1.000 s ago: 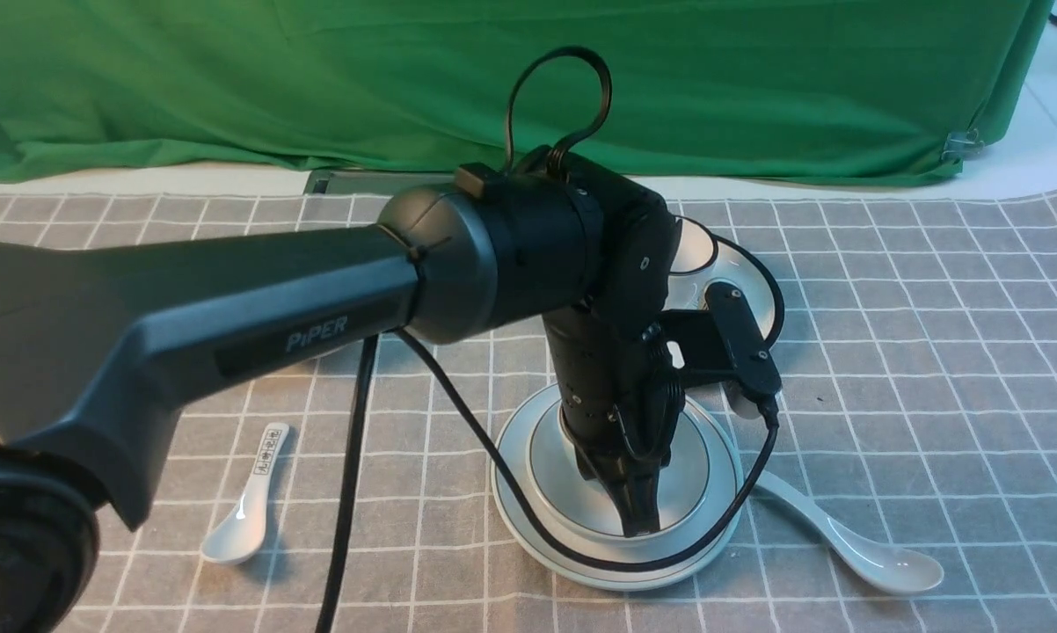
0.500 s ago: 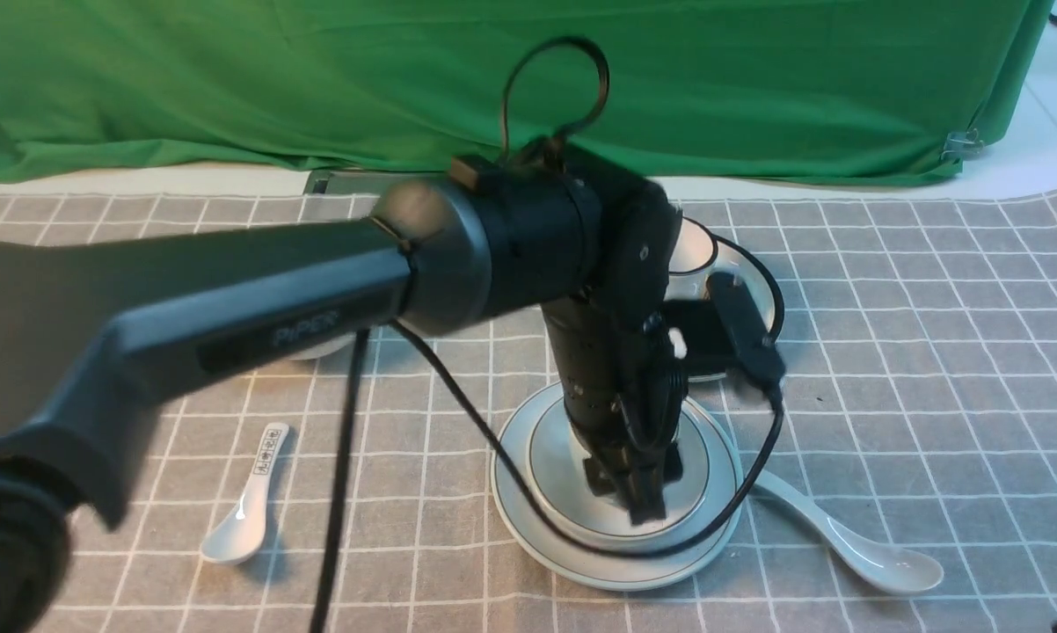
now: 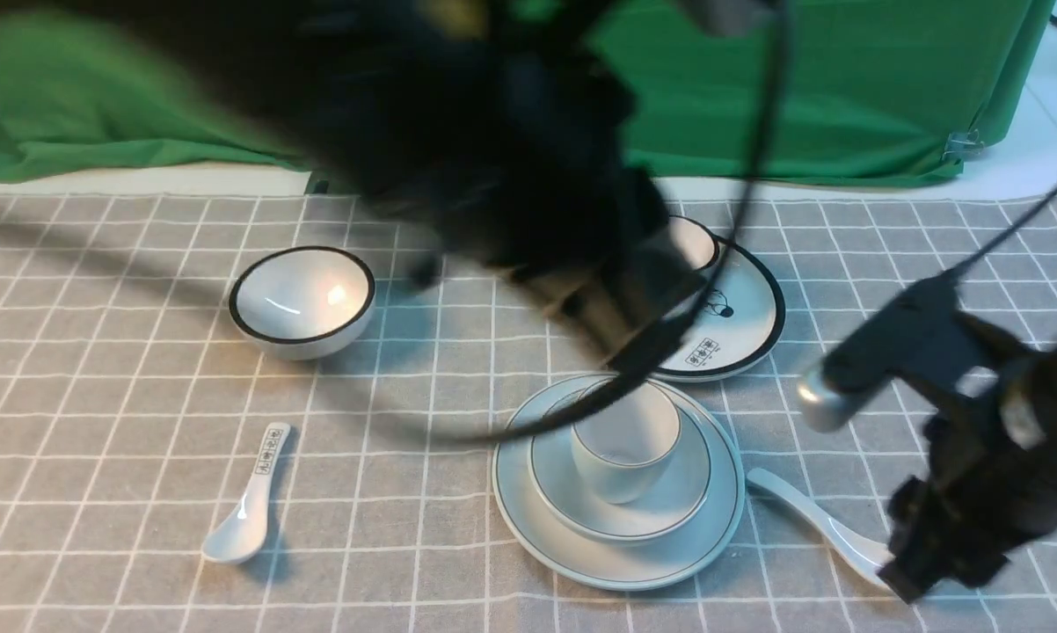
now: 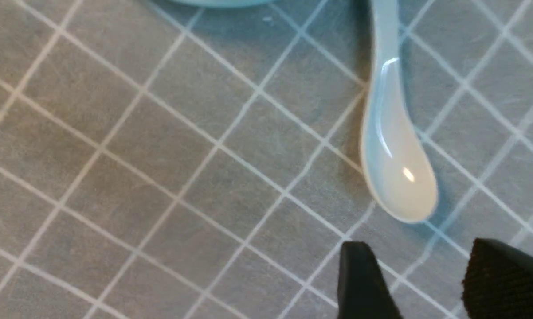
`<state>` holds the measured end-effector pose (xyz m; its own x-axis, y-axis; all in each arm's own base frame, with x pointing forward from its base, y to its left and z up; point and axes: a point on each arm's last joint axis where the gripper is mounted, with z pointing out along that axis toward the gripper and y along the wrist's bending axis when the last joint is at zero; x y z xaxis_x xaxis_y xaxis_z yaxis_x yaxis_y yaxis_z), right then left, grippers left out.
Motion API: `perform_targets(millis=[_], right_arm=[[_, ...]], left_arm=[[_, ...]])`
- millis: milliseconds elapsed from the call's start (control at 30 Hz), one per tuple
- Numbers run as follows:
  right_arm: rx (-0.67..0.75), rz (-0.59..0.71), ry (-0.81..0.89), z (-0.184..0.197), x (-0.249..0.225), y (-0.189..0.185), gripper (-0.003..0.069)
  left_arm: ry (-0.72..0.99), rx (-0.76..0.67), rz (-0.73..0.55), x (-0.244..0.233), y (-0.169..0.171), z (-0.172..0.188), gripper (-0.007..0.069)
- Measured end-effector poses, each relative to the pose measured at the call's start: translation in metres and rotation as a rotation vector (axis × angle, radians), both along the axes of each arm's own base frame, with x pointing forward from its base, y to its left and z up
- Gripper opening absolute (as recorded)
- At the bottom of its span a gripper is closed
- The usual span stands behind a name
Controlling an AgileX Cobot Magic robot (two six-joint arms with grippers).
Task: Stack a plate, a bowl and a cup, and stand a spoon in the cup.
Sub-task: Use the right arm to grab a blue soup spoon
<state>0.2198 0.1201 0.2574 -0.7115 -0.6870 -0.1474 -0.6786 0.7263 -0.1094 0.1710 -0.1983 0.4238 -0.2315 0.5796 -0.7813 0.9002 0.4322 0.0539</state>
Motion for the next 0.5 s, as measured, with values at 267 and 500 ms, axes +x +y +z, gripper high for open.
perform_targets(millis=[267, 500], right_arm=[[0.103, 0.014, 0.107, -0.048, 0.067, -0.001, 0.0358], [0.095, 0.032, 0.137, -0.081, 0.095, 0.009, 0.0358]], left_arm=[[-0.141, -0.211, 0.105, -0.07, 0.077, -0.042, 0.0007], [-0.213, -0.321, 0.148, -0.095, 0.106, -0.064, 0.0008]])
